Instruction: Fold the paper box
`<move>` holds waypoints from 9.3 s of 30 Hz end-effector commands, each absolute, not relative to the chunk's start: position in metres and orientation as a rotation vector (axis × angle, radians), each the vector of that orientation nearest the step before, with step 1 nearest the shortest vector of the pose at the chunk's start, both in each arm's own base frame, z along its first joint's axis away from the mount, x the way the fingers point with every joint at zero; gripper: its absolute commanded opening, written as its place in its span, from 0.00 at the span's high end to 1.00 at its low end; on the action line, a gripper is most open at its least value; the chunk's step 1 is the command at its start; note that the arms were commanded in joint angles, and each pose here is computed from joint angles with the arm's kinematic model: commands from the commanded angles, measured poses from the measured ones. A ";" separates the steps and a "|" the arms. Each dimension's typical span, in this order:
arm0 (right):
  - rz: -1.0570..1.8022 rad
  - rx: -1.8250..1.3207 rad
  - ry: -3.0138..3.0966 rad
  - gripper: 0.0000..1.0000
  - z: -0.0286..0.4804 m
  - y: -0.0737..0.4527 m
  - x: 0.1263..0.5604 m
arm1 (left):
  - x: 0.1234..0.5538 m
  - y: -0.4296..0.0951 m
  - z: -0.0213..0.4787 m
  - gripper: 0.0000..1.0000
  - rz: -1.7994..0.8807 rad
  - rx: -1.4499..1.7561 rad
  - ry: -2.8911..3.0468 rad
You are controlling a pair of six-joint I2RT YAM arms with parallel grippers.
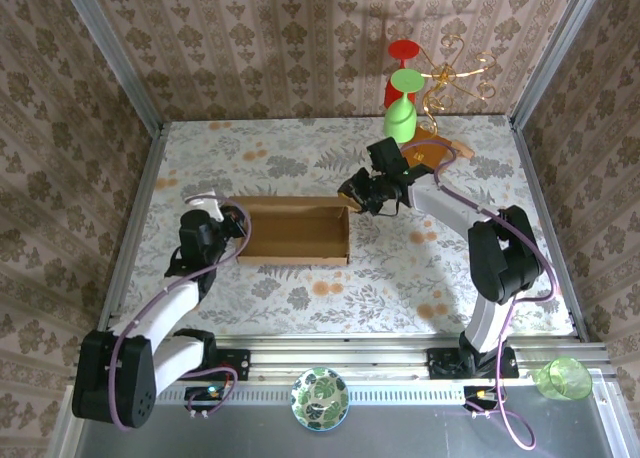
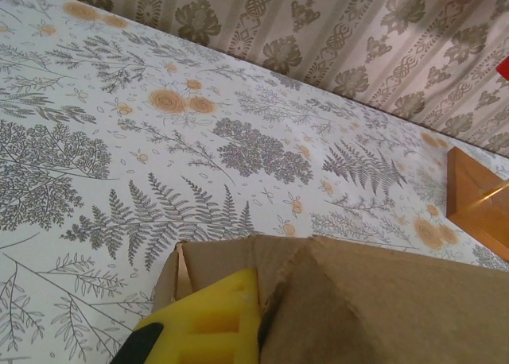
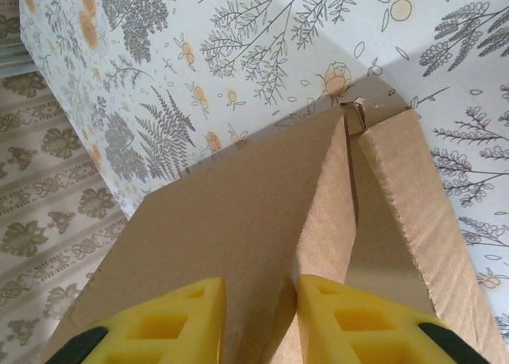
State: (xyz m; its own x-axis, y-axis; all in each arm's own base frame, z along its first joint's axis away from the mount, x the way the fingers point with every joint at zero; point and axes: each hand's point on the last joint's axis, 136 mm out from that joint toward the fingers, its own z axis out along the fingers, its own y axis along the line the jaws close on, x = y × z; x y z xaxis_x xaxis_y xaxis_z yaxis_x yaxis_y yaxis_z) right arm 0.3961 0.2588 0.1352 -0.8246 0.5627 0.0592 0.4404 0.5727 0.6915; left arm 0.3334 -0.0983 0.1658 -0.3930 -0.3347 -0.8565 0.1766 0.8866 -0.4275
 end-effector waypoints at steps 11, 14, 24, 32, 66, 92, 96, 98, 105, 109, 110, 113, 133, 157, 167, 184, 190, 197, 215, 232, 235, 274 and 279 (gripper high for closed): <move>0.912 0.556 2.728 0.68 0.119 0.248 0.362 | 0.275 -0.124 0.097 0.89 -0.532 -0.048 2.097; 0.883 0.536 2.735 0.68 0.120 0.244 0.359 | 0.272 -0.121 0.089 0.87 -0.511 -0.065 2.111; 0.849 0.664 2.704 0.55 0.154 0.215 0.335 | 0.267 -0.121 0.085 0.94 -0.465 -0.068 2.117; 0.996 0.866 2.644 0.52 0.167 0.210 0.309 | 0.269 -0.124 0.085 0.98 -0.478 -0.073 2.118; 1.399 1.227 2.178 0.67 0.159 0.256 0.324 | 0.287 -0.163 0.083 1.00 -0.587 -0.142 2.144; 1.176 1.208 2.323 1.00 0.119 0.232 0.356 | 0.253 -0.101 0.168 0.53 -0.710 -0.588 2.222; 1.144 1.220 2.356 1.00 0.110 0.226 0.353 | 0.283 -0.113 0.164 0.48 -0.802 -0.605 2.328; 1.137 1.222 2.369 1.00 0.107 0.224 0.353 | 0.297 -0.121 0.156 0.48 -0.827 -0.585 2.387; 1.134 1.244 2.384 1.00 0.098 0.219 0.356 | 0.320 -0.139 0.118 0.51 -0.825 -0.506 2.524; 1.118 1.258 2.412 1.00 0.088 0.215 0.355 | 0.328 -0.141 0.103 0.51 -0.806 -0.473 2.532; 1.113 1.260 2.418 1.00 0.086 0.214 0.355 | 0.330 -0.142 0.100 0.51 -0.810 -0.468 2.537; 1.105 1.266 2.434 1.00 0.079 0.212 0.354 | 0.335 -0.146 0.091 0.52 -0.822 -0.461 2.546; 1.058 1.266 2.487 1.00 0.065 0.206 0.349 | 0.331 -0.152 0.055 0.75 -0.791 -0.465 2.631; 0.909 0.347 2.613 0.31 0.139 0.158 0.377 | 0.297 -0.138 0.035 1.00 -0.686 -0.215 2.765; 1.141 0.159 2.720 0.24 0.089 0.187 0.385 | 0.293 -0.134 0.028 1.00 -0.698 -0.220 2.764; 1.669 0.046 2.553 0.17 0.087 0.232 0.386 | 0.290 -0.124 0.019 1.00 -0.722 -0.214 2.779; 1.732 -0.023 2.540 0.19 0.092 0.258 0.381 | 0.294 -0.126 0.020 1.00 -0.735 -0.174 2.772; 1.763 -0.065 2.567 0.27 0.093 0.272 0.370 | 0.299 -0.124 0.024 1.00 -0.725 -0.140 2.762; 1.893 1.204 2.565 0.58 0.124 0.241 0.364 | 0.353 -0.137 0.203 0.47 -0.799 0.066 2.208; 1.870 1.704 2.670 0.59 0.130 0.218 0.323 | 0.336 -0.107 0.130 0.37 -1.172 -1.354 2.317; 1.862 1.714 2.676 0.59 0.127 0.217 0.322 | 0.339 -0.113 0.125 0.36 -1.206 -1.474 2.294; 1.745 1.843 2.736 0.64 0.088 0.178 0.343 | 0.282 -0.225 0.171 0.05 -0.250 1.798 1.472; 1.744 1.860 2.733 0.65 0.086 0.178 0.343 | 0.287 -0.238 0.161 0.10 -0.239 1.819 1.455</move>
